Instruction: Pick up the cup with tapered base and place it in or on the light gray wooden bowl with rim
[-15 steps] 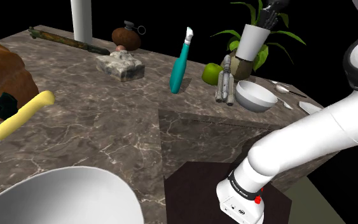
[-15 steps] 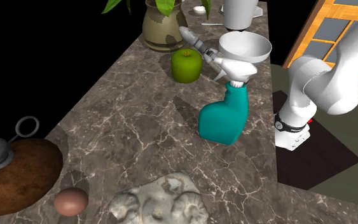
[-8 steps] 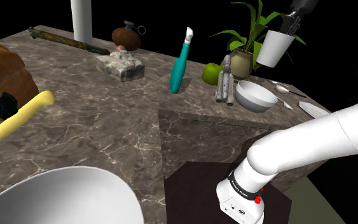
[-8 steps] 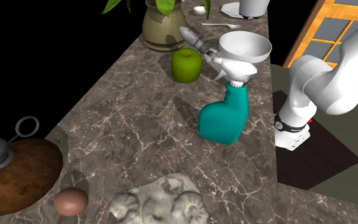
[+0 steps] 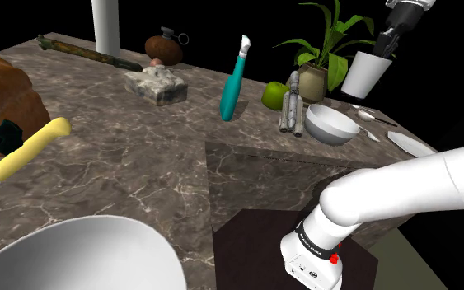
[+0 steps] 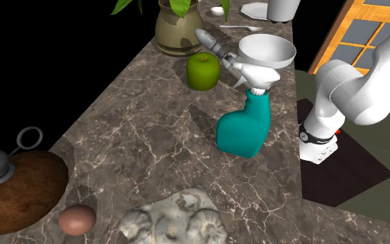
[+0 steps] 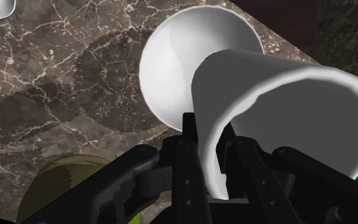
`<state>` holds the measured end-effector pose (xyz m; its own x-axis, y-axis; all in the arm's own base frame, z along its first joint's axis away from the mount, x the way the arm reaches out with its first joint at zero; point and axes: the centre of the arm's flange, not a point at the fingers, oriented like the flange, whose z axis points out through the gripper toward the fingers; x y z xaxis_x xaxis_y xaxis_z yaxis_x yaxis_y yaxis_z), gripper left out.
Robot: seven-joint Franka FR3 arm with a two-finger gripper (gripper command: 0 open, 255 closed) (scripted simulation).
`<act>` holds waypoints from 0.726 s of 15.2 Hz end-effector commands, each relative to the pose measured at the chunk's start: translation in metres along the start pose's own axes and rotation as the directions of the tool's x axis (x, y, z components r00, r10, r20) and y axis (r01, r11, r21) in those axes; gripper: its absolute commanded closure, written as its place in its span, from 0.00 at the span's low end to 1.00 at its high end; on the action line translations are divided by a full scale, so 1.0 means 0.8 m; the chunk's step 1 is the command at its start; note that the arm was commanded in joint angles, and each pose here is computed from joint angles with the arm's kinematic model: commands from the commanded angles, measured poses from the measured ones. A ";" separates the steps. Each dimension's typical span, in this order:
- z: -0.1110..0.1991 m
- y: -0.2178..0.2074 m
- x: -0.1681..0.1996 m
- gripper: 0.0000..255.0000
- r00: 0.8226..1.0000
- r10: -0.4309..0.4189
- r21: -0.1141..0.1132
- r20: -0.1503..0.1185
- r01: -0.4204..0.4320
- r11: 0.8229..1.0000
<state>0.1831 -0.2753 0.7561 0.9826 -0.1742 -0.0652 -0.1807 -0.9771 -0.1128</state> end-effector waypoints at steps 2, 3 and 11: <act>0.020 0.004 0.001 1.00 1.000 0.000 0.000 0.000 0.000 1.000; 0.027 0.004 0.002 1.00 1.000 0.000 0.000 0.000 0.000 1.000; 0.079 0.010 0.005 1.00 1.000 0.000 0.000 0.000 0.000 1.000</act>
<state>0.1832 -0.2752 0.6982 0.9826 -0.1742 -0.0653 -0.1807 -0.9771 -0.1128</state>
